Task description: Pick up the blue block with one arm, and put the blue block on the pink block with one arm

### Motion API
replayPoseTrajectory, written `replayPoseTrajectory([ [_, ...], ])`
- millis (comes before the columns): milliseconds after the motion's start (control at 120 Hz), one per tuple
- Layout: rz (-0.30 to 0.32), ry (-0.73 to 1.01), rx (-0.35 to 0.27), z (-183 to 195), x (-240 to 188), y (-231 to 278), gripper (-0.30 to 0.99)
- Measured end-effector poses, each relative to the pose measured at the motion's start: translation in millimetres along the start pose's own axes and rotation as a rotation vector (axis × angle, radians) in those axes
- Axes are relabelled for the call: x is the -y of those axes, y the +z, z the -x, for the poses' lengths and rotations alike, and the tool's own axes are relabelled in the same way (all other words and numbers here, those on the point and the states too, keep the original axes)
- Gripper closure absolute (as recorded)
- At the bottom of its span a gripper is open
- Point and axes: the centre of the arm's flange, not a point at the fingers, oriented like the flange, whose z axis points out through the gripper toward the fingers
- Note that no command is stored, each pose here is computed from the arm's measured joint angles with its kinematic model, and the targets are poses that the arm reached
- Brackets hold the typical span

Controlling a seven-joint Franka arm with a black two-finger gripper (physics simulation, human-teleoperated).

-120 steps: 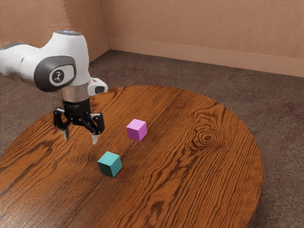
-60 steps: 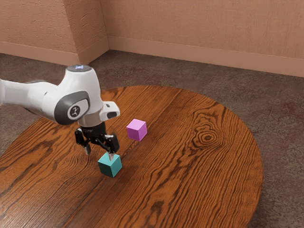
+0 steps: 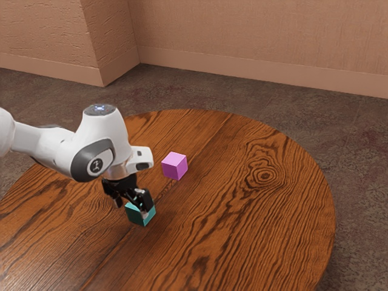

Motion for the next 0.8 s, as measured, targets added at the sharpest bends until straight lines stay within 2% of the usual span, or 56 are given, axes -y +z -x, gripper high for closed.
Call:
replayPoseTrajectory([
  [283, 0.014, 0.032, -0.027, -21, 7, 10, 0.00],
  [442, 0.016, 0.033, -0.023, -25, 19, 17, 0.00],
  [642, 0.027, 0.050, -0.032, -52, 29, 25, 0.00],
  [800, 0.032, 0.050, -0.027, -54, 39, 31, 0.00],
])
